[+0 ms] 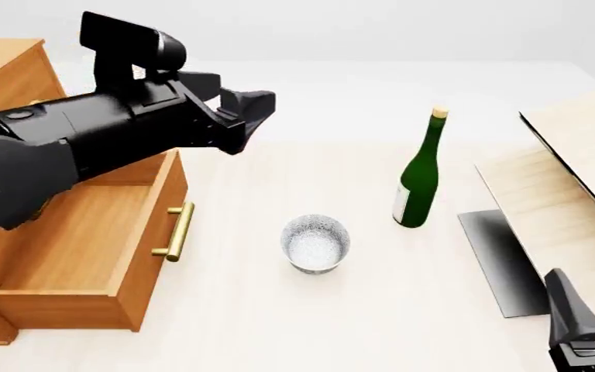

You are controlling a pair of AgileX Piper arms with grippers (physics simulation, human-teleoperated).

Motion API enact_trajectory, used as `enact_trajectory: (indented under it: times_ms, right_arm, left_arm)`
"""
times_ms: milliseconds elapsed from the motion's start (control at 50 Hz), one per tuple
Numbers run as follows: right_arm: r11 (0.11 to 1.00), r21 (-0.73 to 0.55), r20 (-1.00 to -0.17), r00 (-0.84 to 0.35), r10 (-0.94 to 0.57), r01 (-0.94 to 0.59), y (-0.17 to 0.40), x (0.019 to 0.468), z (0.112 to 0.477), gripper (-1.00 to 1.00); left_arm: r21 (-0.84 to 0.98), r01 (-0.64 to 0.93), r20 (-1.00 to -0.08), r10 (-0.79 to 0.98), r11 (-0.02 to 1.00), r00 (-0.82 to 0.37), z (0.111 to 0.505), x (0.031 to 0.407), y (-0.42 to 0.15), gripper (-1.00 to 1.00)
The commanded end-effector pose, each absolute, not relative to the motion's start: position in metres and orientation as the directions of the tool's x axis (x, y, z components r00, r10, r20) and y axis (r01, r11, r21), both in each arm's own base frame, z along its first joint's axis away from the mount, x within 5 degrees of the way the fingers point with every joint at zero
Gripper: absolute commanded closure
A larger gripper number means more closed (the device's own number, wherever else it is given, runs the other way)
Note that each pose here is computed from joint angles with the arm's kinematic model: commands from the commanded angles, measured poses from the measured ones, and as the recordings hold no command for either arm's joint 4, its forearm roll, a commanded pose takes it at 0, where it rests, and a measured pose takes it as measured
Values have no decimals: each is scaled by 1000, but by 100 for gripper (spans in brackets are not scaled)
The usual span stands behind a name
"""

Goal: Put the bowl in the bottom drawer of the cabinet.

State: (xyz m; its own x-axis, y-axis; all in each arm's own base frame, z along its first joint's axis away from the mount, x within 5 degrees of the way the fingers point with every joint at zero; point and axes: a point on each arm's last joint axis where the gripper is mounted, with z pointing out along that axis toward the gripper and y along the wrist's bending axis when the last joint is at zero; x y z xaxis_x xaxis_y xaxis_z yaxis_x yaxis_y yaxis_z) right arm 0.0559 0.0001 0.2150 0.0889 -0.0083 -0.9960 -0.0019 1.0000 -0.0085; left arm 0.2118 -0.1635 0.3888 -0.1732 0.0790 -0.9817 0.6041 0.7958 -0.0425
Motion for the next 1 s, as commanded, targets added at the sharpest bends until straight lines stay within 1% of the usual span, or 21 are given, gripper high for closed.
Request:
enact_trajectory:
  times_ms: [20, 200, 300, 360, 620, 1000]
  right_arm:
    - [1000, -8, -996, 89, -8, -2, 0, 56, 215, -100]
    - [1000, -8, -996, 89, -8, -2, 0, 56, 215, -100]
    - [1000, -9, -996, 89, -8, -2, 0, 56, 215, -100]
    - [1000, -8, -996, 89, -8, -2, 0, 56, 215, -100]
    - [1000, -8, -996, 89, -8, -2, 0, 56, 215, -100]
    - [1000, -8, -996, 89, -8, -2, 0, 56, 215, -100]
  left_arm:
    - [-46, 589, -964, 118, 807, -237, 386, 234, -175, -100]
    - [-45, 574, -946, 149, 818, -287, 381, 249, -181, -100]
    - [-54, 562, -921, 177, 825, -348, 364, 258, -184, -100]
    - [-60, 555, -916, 175, 830, -360, 364, 261, -184, -100]
    - [-98, 587, -879, 207, 804, -429, 347, 265, -215, -100]
    - [-130, 602, -846, 229, 788, -482, 331, 266, -239, -100]
